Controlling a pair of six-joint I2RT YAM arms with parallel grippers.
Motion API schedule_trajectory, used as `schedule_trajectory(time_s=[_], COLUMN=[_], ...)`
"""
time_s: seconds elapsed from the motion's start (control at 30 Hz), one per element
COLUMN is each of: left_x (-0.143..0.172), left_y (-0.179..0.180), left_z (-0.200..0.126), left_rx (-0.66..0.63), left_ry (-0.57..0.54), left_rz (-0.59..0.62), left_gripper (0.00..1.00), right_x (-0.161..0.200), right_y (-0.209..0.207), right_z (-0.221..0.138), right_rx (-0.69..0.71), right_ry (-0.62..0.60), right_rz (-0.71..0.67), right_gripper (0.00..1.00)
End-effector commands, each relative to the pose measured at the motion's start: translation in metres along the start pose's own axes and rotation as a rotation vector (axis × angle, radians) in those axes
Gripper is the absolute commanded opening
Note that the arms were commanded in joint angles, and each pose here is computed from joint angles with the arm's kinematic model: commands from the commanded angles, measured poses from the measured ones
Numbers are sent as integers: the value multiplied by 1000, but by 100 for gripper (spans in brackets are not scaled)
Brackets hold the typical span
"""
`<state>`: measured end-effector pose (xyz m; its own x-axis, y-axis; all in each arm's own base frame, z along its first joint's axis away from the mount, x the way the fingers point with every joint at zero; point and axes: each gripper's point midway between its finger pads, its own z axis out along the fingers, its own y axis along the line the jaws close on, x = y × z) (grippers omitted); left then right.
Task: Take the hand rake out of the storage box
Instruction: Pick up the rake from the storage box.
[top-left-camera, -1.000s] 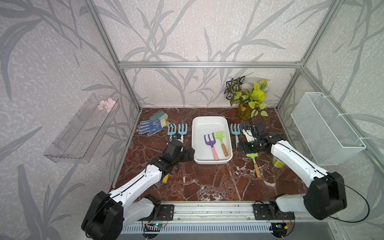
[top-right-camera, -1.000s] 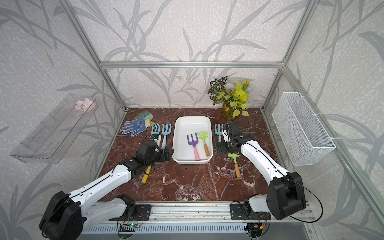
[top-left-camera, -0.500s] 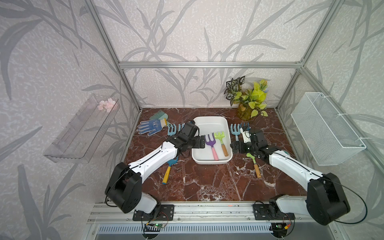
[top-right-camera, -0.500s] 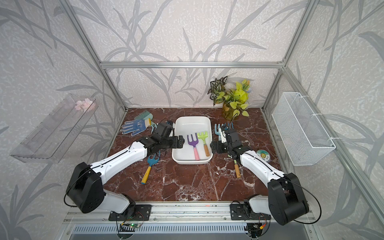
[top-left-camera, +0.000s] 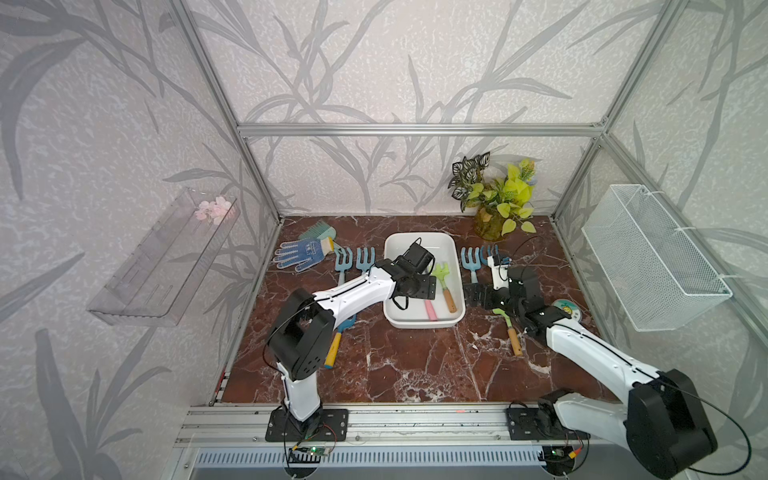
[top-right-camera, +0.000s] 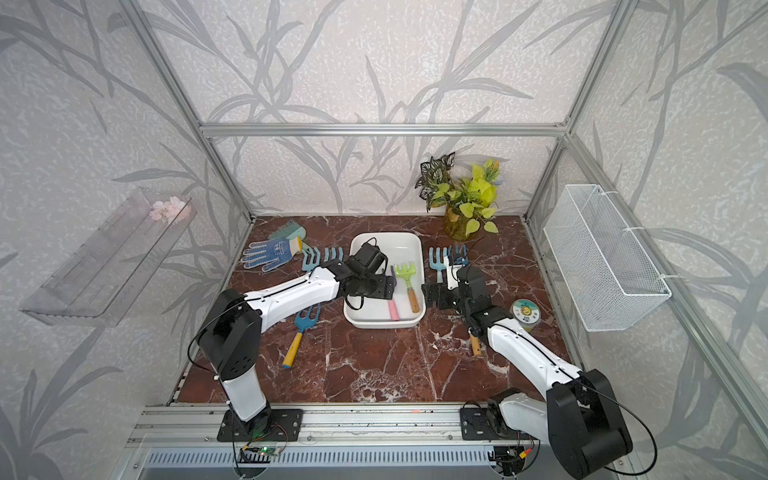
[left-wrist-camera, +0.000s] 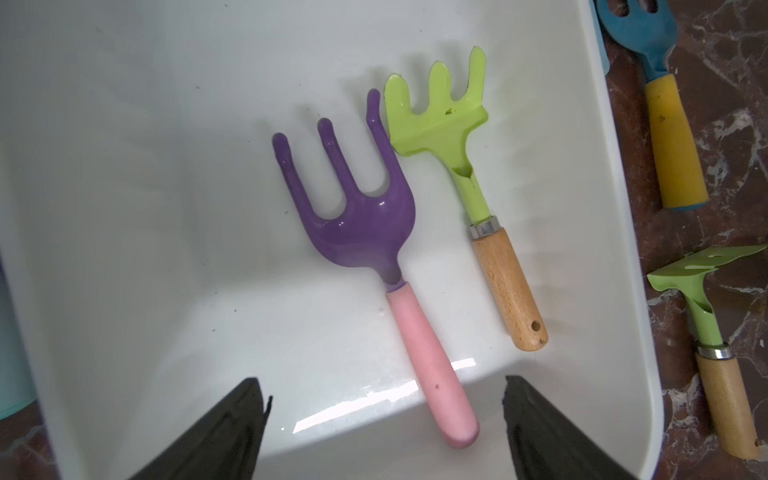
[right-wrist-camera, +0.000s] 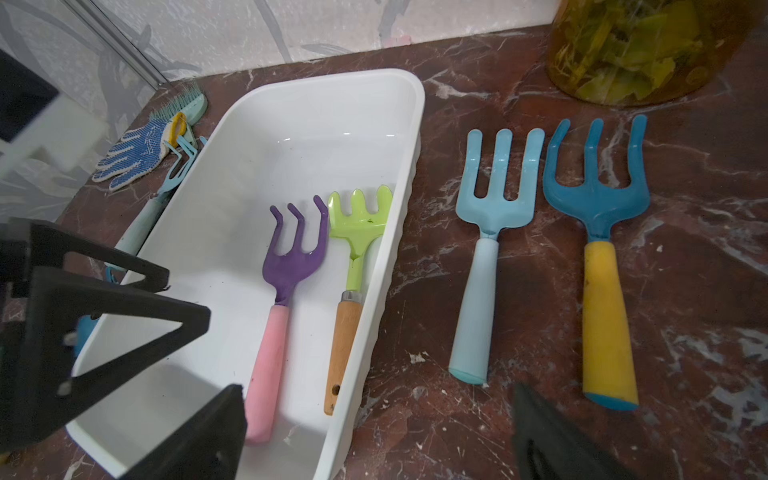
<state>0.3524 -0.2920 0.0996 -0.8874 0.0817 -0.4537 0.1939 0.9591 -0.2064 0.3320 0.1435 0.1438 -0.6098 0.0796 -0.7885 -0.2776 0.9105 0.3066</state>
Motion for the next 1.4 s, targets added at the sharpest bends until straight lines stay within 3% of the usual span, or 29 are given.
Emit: schedule_trajectory(time_s=[0.0,0.3,0.7,1.37], left_x=[0,9,20,28], left_y=[-8,-30,-23,0], left_z=[6,35,57,68], left_rx=[-17,-26,-71,-176], left_ry=[22,78,116,133], left_rz=[-33,-35,-67,-45], left_gripper=[88,83,73,36], right_x=[-18,-18,-17,-18], right_y=[3,3,2,2], right_z=[-7,-9,-10,-8], right_rx=[-10,-11,-11,-18], right_ry=[-86,-97,-100,-97], right_rz=[2,6,14,17], right_gripper=[99,99,99,99])
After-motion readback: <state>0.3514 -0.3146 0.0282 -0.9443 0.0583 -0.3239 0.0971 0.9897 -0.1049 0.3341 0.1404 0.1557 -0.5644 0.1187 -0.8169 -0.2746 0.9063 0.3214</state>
